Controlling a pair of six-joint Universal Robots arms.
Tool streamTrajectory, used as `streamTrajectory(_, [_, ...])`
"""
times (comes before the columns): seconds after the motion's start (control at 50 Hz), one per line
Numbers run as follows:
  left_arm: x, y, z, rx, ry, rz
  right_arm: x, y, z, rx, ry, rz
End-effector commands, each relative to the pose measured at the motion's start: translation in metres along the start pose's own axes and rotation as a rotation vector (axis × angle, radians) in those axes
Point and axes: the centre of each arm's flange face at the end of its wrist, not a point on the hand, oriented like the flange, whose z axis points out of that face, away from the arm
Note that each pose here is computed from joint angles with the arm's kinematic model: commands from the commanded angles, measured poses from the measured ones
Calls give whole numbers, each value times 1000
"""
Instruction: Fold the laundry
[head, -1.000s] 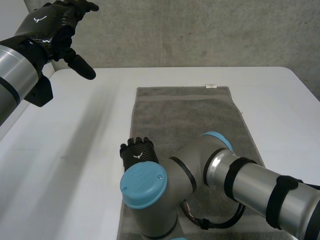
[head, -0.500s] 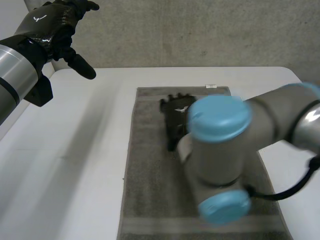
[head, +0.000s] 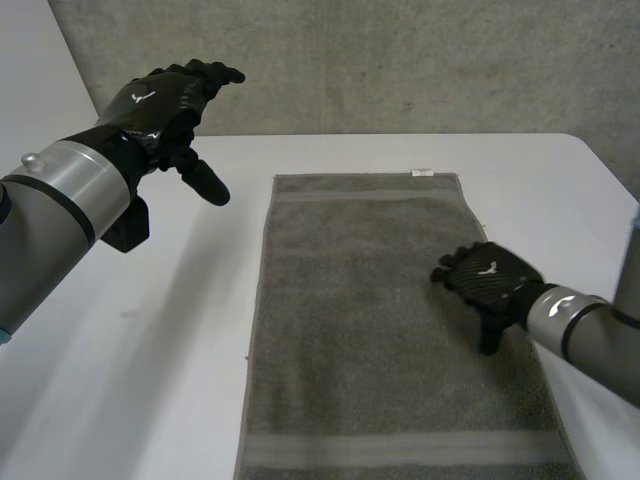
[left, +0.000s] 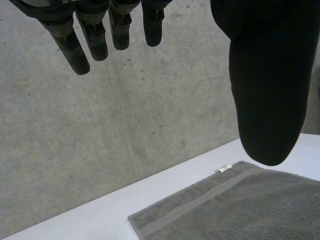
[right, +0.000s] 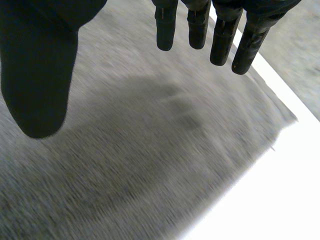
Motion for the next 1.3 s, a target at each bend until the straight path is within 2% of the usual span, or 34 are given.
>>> streamTrajectory(0.02, [1,0,0,-1,4,0,54,26,3,-23,200,56])
streamTrajectory(0.24, [2,1,0,-4,6,-2,88,35,13,44,365,124])
streamTrajectory(0.34, [1,1,0,-2,4,0,92,40,21,69,391,125])
streamTrajectory(0.78, [1,0,0,-1,4,0,74,65,41,26,336,143])
streamTrajectory(1.3, [2,-1,0,5,5,1,69,71,44,17,324,153])
